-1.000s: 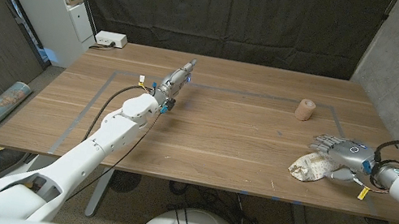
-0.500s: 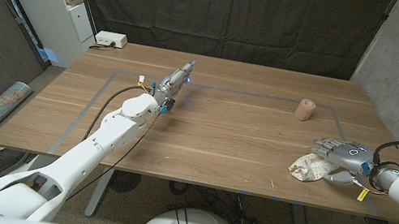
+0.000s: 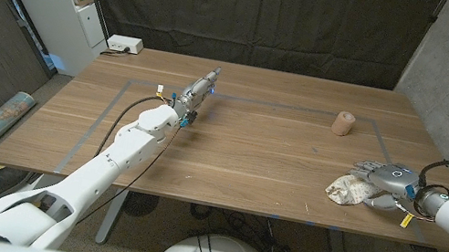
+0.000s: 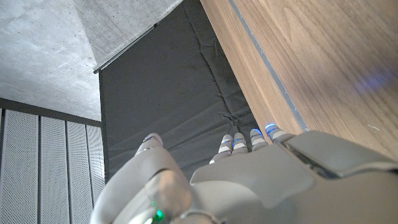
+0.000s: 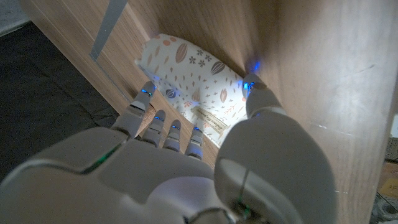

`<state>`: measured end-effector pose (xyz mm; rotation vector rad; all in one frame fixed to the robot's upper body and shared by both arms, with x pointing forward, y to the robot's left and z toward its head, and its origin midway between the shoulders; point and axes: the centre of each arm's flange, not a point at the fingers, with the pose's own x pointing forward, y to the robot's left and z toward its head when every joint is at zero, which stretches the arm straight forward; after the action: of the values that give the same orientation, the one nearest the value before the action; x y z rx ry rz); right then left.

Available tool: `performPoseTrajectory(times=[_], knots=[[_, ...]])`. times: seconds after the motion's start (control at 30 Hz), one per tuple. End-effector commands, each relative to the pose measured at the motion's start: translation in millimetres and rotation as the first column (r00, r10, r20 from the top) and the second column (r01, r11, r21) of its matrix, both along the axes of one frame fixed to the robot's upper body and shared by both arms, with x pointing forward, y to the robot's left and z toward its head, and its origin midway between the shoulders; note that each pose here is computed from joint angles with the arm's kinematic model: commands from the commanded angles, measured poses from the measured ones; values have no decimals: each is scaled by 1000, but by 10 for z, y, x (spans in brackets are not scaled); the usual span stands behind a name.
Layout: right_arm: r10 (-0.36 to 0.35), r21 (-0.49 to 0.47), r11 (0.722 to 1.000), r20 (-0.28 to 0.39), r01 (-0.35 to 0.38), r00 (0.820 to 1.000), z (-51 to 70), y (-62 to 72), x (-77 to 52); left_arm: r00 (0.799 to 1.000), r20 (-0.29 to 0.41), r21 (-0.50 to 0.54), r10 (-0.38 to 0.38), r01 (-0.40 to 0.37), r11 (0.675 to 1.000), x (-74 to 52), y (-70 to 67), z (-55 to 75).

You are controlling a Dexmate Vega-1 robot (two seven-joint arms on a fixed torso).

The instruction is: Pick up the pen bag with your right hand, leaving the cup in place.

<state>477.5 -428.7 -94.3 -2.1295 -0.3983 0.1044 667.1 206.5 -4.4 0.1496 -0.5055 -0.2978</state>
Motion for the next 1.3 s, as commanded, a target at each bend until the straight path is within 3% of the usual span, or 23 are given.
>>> performPoseTrajectory(times=[0.03, 0.7, 1.3], knots=[[28, 41, 999, -3, -28, 1000, -15, -10, 12, 1000, -8, -1, -1, 1, 1000, 31, -34, -26], [59, 70, 996, 29, -61, 998, 21, 39, 99, 1000, -1, -5, 1, -1, 1000, 10, -20, -7], [57, 82, 995, 52, -61, 997, 80, 37, 56, 1000, 5, -4, -1, 1, 1000, 24, 25, 23]])
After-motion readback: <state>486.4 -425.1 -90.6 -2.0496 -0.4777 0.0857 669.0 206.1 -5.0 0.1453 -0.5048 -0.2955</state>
